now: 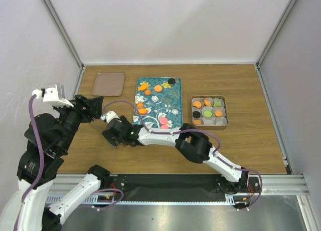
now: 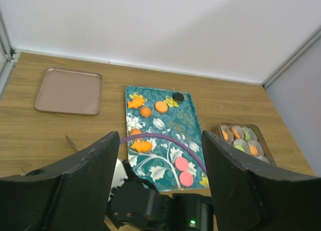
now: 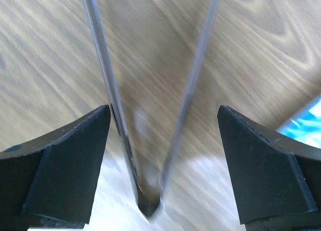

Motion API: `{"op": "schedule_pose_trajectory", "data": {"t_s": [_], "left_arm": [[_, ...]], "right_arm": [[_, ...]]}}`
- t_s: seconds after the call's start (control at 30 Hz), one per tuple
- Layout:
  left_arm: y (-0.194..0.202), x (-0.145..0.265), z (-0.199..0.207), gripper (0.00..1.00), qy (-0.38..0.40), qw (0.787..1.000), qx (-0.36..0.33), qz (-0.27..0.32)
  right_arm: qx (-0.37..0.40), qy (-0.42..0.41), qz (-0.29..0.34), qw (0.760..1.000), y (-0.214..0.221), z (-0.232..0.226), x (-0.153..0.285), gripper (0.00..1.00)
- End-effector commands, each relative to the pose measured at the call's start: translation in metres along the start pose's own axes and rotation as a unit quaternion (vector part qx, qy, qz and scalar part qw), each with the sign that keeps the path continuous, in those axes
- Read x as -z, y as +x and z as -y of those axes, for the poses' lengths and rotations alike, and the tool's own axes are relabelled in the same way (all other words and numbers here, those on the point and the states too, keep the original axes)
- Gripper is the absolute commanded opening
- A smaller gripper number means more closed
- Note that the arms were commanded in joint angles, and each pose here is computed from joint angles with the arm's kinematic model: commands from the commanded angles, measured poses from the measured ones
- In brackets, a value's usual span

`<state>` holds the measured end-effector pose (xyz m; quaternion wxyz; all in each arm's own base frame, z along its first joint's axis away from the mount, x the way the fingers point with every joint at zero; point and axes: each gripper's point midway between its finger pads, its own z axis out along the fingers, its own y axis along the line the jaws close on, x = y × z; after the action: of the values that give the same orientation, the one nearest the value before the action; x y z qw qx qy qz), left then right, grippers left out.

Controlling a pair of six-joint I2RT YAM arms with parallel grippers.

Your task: Pack the cookies

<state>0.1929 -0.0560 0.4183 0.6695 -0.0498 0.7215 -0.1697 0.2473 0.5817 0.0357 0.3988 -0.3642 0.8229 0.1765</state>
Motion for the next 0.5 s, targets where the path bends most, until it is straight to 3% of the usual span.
{"op": "schedule_pose_trajectory", "data": {"t_s": [0.0, 0.1, 0.13, 0.17, 0.27, 0.47], "left_arm": [[-0.027, -0.004, -0.001, 0.73, -0.019, 0.999, 0.003, 0.037], [-0.038, -0.012, -0.010, 0.76, -0.055, 0.997, 0.005, 0.058], [-0.040, -0.016, -0.010, 0.76, -0.060, 0.996, 0.007, 0.061], [-0.044, -0.020, -0.012, 0.77, -0.070, 0.995, 0.011, 0.068], [-0.049, -0.045, -0.006, 0.77, -0.083, 0.995, 0.013, 0.061], [-0.031, -0.114, -0.016, 0.79, -0.141, 0.989, 0.018, 0.032]], "right_arm": [[-0.060, -0.033, 0.114, 0.991, -0.100, 0.017, 0.056, 0.92], [-0.104, -0.057, 0.163, 0.979, -0.124, 0.035, 0.092, 0.92], [-0.103, -0.054, 0.151, 0.982, -0.104, 0.040, 0.093, 0.92], [-0.113, -0.057, 0.181, 0.975, -0.125, 0.045, 0.120, 0.92], [-0.126, -0.036, 0.203, 0.970, -0.129, 0.062, 0.151, 0.92], [-0.181, 0.021, 0.183, 0.966, -0.094, 0.121, 0.195, 0.91]]}}
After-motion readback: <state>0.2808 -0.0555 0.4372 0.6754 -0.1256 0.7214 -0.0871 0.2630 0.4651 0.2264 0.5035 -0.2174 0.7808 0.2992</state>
